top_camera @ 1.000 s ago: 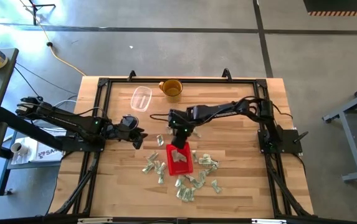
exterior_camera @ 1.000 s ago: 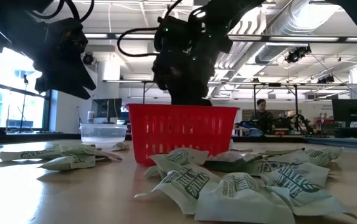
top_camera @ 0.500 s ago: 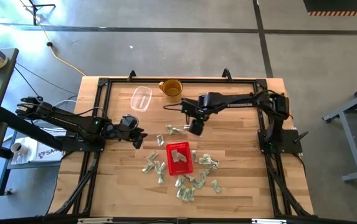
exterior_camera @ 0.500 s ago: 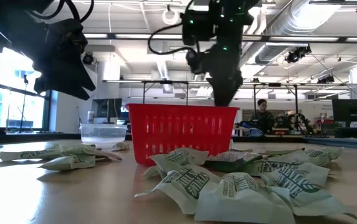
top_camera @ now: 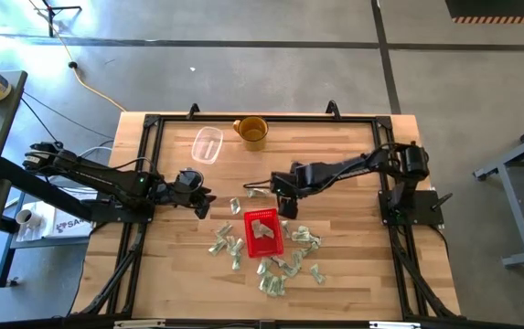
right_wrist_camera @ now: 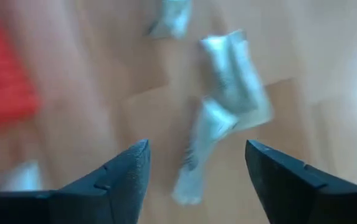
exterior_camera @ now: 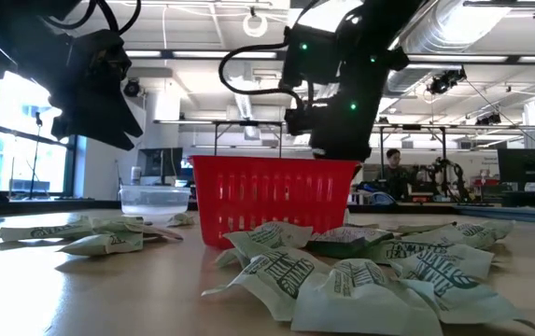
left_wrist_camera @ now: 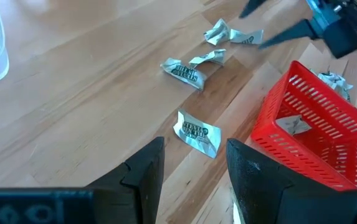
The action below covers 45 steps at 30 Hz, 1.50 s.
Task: Pick and place Stevia / Truvia into bins
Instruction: Put the white stevia packet into the red basket
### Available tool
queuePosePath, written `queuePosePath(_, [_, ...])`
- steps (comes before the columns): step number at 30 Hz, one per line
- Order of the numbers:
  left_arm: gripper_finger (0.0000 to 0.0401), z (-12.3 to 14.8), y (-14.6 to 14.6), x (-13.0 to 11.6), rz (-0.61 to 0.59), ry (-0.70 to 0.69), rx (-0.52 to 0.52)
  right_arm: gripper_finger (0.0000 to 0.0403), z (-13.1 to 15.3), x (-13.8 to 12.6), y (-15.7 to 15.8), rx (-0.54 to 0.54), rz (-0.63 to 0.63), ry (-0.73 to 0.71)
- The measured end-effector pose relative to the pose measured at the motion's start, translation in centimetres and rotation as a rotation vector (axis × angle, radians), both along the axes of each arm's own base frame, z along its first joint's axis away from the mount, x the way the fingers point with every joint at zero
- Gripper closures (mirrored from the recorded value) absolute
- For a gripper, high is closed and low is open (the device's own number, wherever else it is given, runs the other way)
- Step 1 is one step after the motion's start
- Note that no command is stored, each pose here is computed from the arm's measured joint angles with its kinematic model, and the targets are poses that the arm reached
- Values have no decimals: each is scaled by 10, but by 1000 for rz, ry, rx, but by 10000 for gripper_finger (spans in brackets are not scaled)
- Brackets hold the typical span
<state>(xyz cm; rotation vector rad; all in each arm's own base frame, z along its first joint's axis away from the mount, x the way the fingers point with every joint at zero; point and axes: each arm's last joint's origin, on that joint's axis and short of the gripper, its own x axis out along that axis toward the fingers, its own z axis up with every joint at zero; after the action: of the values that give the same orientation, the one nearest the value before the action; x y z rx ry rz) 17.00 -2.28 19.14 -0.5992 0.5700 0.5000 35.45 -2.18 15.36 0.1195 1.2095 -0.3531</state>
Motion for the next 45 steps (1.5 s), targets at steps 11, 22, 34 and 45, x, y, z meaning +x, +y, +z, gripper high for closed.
queuePosePath(11, [197,0,1,0,16,-3,14,245,-19,-14,-20,100,-39,35])
queuePosePath(22, [197,0,1,0,41,-12,3,382,-15,-9,-13,278,-1,-2])
queuePosePath(34, [197,0,1,0,44,-13,0,392,87,30,5,219,99,-224])
queuePosePath(45, [196,-9,-4,3,-100,75,-71,303,57,49,22,712,134,-116])
